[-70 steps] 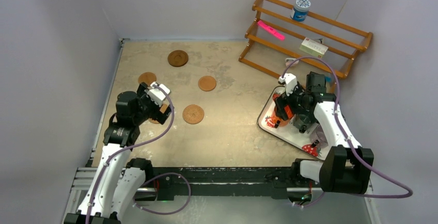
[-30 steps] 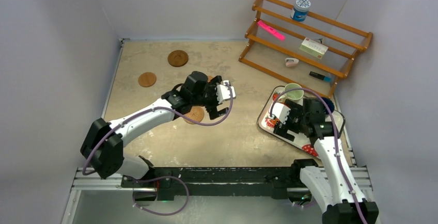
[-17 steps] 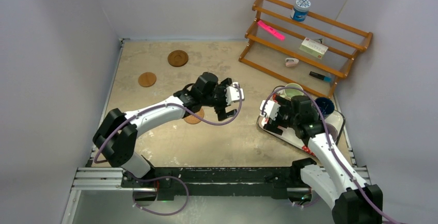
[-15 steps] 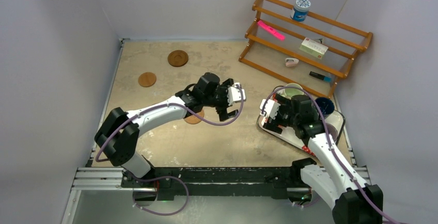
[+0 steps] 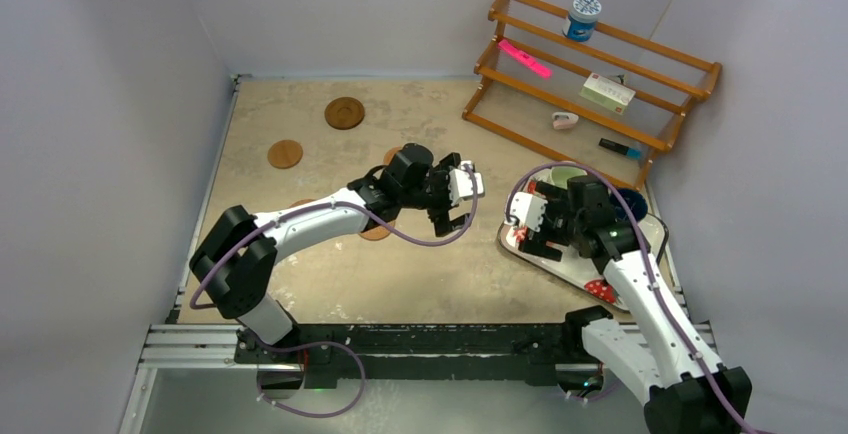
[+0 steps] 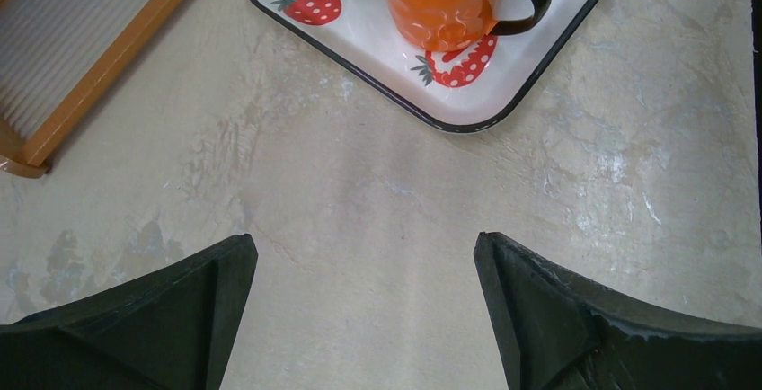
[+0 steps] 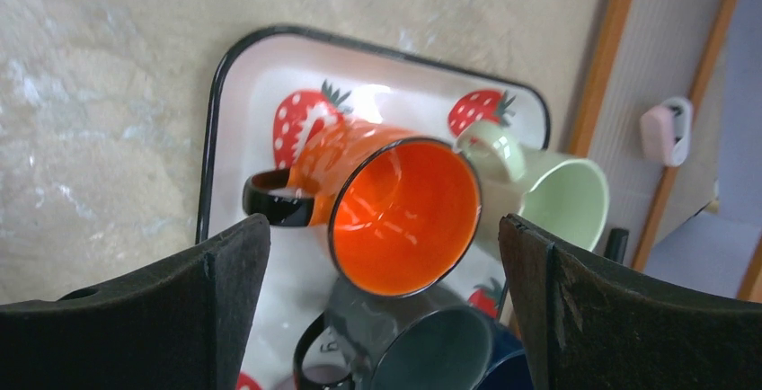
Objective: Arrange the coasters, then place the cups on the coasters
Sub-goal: Pick up the cup from the tray.
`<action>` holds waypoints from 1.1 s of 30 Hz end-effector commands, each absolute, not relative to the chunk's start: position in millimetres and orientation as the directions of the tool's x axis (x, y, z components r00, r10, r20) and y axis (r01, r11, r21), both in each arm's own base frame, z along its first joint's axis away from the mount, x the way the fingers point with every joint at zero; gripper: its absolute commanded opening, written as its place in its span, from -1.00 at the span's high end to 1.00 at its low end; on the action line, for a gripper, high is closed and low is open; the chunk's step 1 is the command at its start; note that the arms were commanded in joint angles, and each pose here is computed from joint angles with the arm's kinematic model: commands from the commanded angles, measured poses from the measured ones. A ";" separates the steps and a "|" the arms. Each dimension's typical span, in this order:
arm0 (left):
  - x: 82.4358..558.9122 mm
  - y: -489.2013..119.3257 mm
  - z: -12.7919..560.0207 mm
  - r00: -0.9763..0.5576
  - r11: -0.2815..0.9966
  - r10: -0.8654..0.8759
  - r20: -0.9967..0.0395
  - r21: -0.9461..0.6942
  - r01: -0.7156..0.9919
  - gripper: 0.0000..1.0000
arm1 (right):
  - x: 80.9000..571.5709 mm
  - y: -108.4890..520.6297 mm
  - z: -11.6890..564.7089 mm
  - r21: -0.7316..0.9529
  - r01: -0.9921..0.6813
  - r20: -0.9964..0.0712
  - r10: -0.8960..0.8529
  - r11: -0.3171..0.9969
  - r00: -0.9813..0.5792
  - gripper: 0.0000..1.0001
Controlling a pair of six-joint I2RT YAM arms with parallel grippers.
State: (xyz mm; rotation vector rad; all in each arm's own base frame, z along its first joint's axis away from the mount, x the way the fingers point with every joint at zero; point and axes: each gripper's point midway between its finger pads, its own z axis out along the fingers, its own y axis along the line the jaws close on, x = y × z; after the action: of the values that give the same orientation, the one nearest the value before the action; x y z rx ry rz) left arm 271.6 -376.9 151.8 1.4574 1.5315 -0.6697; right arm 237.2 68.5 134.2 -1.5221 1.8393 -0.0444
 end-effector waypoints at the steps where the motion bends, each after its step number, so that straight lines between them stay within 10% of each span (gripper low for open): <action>1: 275.9 -392.9 178.6 0.119 0.176 0.414 -0.902 0.207 0.962 -1.00 | 219.9 50.2 110.8 -0.420 -0.868 -0.408 -0.909 0.264 -0.080 -0.98; 26: 274.9 -436.8 142.7 0.001 0.165 0.407 -0.913 0.074 0.983 -1.00 | 281.2 122.5 144.2 -0.554 -0.706 -0.729 -0.667 0.440 0.156 -0.98; 33: 260.0 -455.4 140.3 -0.010 0.113 0.416 -0.909 0.040 0.993 -1.00 | 294.6 92.1 180.5 -0.511 -0.574 -0.769 -0.638 0.639 -0.025 -0.98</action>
State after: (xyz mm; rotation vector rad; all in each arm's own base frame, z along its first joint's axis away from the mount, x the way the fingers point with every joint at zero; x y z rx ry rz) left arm 275.1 -438.5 139.3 1.3908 1.5715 -0.8209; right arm 273.3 101.2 125.3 -1.2014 1.7067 0.0055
